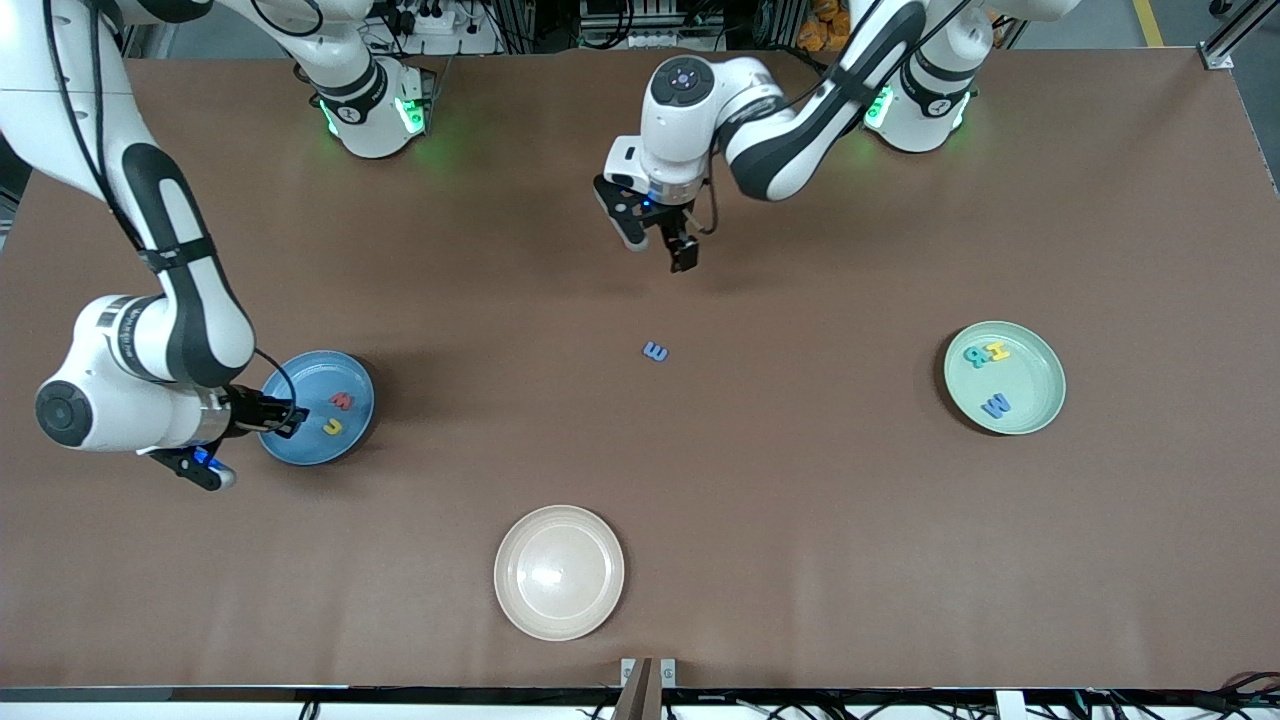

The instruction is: Sort upper and lower case letters into plates

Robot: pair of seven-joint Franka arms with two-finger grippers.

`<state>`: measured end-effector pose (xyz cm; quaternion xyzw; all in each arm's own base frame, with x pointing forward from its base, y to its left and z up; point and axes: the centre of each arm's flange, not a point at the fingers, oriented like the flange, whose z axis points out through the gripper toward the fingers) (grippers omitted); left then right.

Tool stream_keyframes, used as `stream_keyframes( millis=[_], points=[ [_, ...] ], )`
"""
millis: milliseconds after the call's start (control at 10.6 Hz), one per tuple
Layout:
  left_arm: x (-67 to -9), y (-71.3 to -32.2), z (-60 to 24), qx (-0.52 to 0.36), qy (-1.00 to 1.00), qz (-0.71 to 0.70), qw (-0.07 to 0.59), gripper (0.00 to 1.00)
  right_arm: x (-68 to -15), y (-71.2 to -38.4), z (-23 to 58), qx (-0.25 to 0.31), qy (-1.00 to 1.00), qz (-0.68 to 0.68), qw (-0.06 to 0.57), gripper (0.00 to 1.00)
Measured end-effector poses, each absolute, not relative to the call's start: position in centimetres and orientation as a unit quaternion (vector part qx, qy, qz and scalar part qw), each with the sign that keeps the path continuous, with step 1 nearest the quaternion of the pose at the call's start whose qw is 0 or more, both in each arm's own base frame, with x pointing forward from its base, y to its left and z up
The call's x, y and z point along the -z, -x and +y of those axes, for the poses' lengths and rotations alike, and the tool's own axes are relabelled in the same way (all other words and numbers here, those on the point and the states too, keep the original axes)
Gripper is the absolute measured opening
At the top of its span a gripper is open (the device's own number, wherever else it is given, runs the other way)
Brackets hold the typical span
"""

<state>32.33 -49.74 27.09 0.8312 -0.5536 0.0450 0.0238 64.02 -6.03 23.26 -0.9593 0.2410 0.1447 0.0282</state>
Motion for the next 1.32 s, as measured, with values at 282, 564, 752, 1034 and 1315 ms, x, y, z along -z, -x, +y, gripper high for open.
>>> stream_keyframes(
  millis=[282,564,752,1034,1315],
  points=[
    [-23.4,-29.2,-52.1,-0.061,-0.787,-0.613,0.047,1.00,-22.0,-63.9,-5.6,-0.153,0.959,0.238,0.029,0.30],
    [-21.5,-26.5,-53.9,-0.056,-0.764,-0.641,0.052,1.00,-21.6,-63.9,-5.0,-0.156,0.959,0.234,0.030,0.52],
    [-20.3,-26.7,-53.6,-0.056,-0.754,-0.653,0.039,1.00,-22.0,-64.3,-3.5,-0.152,0.962,0.224,0.030,0.81],
    [-19.1,-26.4,-53.5,-0.050,-0.747,-0.662,0.035,0.98,-23.5,-65.3,0.6,-0.138,0.963,0.230,0.026,1.00],
    [-18.4,-25.8,-53.9,-0.047,-0.742,-0.668,0.034,0.95,-25.2,-66.0,7.3,-0.125,0.964,0.230,0.034,1.00]
  ],
)
